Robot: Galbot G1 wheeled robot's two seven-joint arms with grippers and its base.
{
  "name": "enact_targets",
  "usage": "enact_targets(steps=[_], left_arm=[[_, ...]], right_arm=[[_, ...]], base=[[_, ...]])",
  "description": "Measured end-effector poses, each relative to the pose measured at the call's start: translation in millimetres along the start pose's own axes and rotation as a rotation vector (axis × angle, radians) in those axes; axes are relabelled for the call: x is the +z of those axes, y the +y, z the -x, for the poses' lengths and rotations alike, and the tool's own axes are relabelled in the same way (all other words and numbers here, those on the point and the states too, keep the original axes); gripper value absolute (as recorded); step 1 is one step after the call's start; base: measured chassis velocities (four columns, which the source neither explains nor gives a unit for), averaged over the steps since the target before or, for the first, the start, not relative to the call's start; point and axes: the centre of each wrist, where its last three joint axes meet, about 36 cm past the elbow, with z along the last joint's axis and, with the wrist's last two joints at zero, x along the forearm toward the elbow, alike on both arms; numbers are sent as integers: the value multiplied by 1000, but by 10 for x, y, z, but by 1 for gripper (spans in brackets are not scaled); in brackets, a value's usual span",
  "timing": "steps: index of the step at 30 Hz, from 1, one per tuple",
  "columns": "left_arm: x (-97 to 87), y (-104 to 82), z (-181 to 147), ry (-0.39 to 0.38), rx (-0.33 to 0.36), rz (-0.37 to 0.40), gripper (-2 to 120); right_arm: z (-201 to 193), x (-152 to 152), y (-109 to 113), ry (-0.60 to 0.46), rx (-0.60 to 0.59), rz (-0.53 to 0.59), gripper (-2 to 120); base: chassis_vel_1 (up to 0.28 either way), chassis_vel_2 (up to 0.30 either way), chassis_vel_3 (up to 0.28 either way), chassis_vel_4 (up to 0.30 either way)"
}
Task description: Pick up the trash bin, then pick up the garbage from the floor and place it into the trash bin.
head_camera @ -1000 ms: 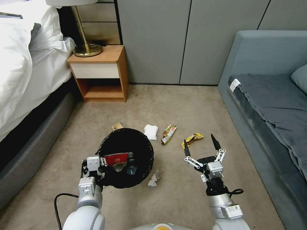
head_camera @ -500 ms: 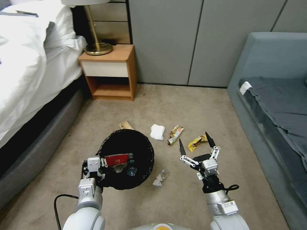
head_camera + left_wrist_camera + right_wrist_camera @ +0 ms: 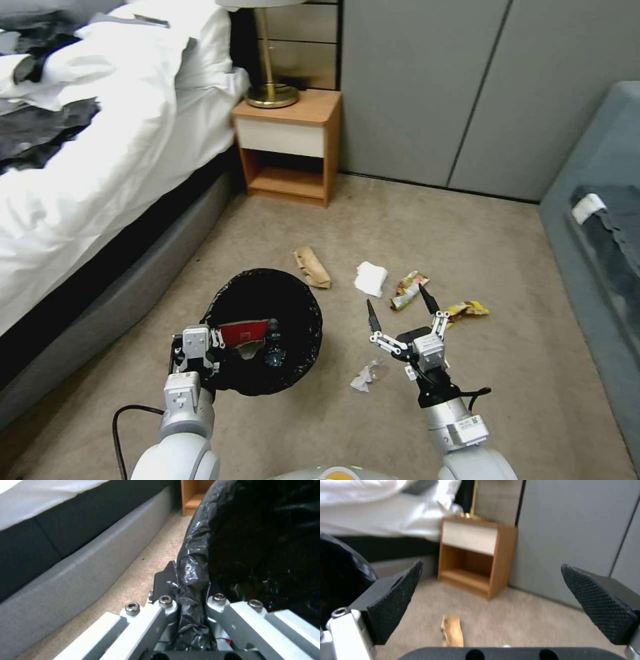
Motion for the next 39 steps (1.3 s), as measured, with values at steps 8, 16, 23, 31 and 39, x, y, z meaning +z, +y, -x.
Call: enact_targets(steps=[8, 16, 23, 31, 39], left_arm=[[13, -3, 4, 3, -3, -3, 3], [21, 8, 23, 2, -5, 3, 3], [48, 2, 34, 9, -7, 2, 3], [69, -1, 42, 13, -5, 6, 3], [95, -36, 32, 18, 0, 10, 3]], right_arm=[[93, 103, 33, 368, 22, 114, 100], [386, 428, -137, 672, 11, 179, 100], [472, 727, -150, 836, 2, 257, 100], [446, 1101, -108, 929, 20, 271, 100], [451, 1295, -45, 937, 39, 297, 100]], base=[[0, 0, 0, 0], [0, 0, 0, 0], [0, 0, 0, 0], [0, 0, 0, 0], [0, 0, 0, 0]])
